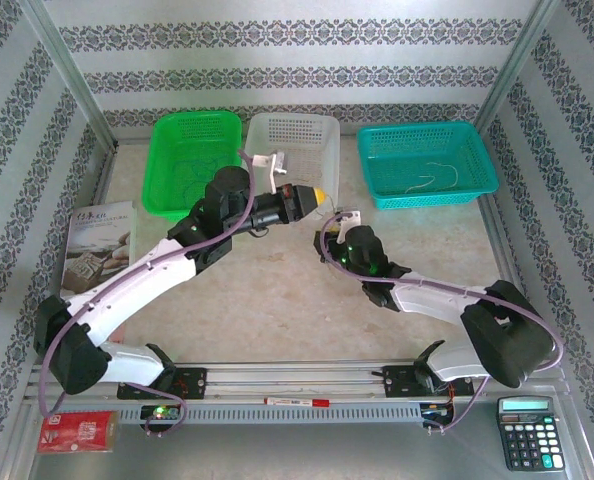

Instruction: Untangle the cables

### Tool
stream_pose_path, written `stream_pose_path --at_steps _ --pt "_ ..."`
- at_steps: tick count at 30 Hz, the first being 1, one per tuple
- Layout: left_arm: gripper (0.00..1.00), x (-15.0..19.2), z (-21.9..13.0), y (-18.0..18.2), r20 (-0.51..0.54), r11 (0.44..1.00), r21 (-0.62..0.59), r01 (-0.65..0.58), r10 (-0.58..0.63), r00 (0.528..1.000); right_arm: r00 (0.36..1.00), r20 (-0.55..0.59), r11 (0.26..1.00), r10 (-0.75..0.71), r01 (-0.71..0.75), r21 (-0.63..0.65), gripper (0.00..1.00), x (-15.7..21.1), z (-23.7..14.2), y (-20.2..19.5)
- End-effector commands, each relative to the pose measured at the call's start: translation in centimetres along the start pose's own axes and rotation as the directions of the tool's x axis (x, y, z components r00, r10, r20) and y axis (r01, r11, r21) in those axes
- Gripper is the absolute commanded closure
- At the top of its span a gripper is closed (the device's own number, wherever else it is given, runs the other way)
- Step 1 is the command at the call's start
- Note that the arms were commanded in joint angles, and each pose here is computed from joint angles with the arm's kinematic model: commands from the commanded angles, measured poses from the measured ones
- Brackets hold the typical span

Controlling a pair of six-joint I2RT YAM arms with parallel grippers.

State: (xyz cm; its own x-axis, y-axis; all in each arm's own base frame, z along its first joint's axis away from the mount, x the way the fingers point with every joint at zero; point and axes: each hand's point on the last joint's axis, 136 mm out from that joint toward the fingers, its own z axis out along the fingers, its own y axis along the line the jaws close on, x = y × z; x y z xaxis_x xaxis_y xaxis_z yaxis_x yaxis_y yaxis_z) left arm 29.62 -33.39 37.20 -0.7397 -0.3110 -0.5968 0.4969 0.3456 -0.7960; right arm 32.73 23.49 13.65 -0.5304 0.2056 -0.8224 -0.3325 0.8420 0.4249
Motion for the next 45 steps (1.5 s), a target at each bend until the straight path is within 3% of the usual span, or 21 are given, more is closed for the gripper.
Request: stream_pose_path --at_steps 1,6,10,14,17,21,30,37,40,41,43,45 --pt "1.0 -3.7 -2.2 -6.3 0.101 0.99 0.123 -0.069 0.057 0.993 0.998 0.048 0.999 0.034 -0.035 0.029 0.82 0.5 -0.2 -1.1" --pt "1.0 -7.4 -3.6 -8.7 0.178 0.984 0.117 -0.135 0.113 0.978 0.998 0.013 0.996 0.061 -0.062 0.063 0.84 3.6 -1.1 -2.7" --pt "1.0 -10.3 -4.0 -8.7 0.225 0.981 0.073 -0.18 0.16 0.961 0.997 -0.013 0.993 0.074 -0.073 0.089 0.81 5.8 -2.4 -3.9" --pt "1.0 -12.7 -3.9 -6.8 0.251 0.977 -0.014 -0.211 0.208 0.945 0.997 -0.012 0.994 0.081 -0.08 0.072 0.56 5.8 -3.7 -3.7" --pt "1.0 -14.4 -3.6 -4.6 0.268 0.972 -0.074 -0.221 0.233 0.935 0.996 0.002 0.995 0.084 -0.084 0.05 0.41 4.9 -4.9 -3.1" --pt "1.0 -16.6 -2.8 -0.7 0.274 0.962 -0.156 -0.226 0.262 0.925 0.996 0.027 0.995 0.089 -0.09 0.035 0.34 3.1 -6.7 -2.4" --pt "1.0 -19.7 -0.3 8.0 0.227 0.901 -0.324 -0.289 0.37 0.901 0.988 0.047 0.985 0.145 -0.148 0.09 0.33 1.2 -10.9 -3.4" --pt "0.98 -19.9 3.5 16.1 0.117 0.851 -0.428 -0.304 0.385 0.915 0.982 0.015 0.977 0.189 -0.189 0.094 0.34 2.0 -12.1 -3.9" --pt "0.84 -19.5 4.6 19.4 0.053 0.821 -0.477 -0.315 0.384 0.922 0.979 -0.002 0.975 0.202 -0.201 0.099 0.33 2.4 -12.3 -4.0" --pt "0.74 -19.3 4.9 20.2 0.034 0.816 -0.488 -0.309 0.372 0.928 0.979 -0.008 0.974 0.205 -0.203 0.1 0.34 2.5 -12.3 -4.0" --pt "0.38 -19.1 5.3 20.9 0.004 0.819 -0.489 -0.301 0.346 0.938 0.977 -0.031 0.974 0.21 -0.207 0.092 0.33 2.7 -12.3 -3.8" --pt "0.14 -19.0 5.5 20.3 -0.01 0.828 -0.472 -0.303 0.338 0.941 0.977 -0.045 0.974 0.211 -0.206 0.09 0.33 2.9 -12.2 -3.7"
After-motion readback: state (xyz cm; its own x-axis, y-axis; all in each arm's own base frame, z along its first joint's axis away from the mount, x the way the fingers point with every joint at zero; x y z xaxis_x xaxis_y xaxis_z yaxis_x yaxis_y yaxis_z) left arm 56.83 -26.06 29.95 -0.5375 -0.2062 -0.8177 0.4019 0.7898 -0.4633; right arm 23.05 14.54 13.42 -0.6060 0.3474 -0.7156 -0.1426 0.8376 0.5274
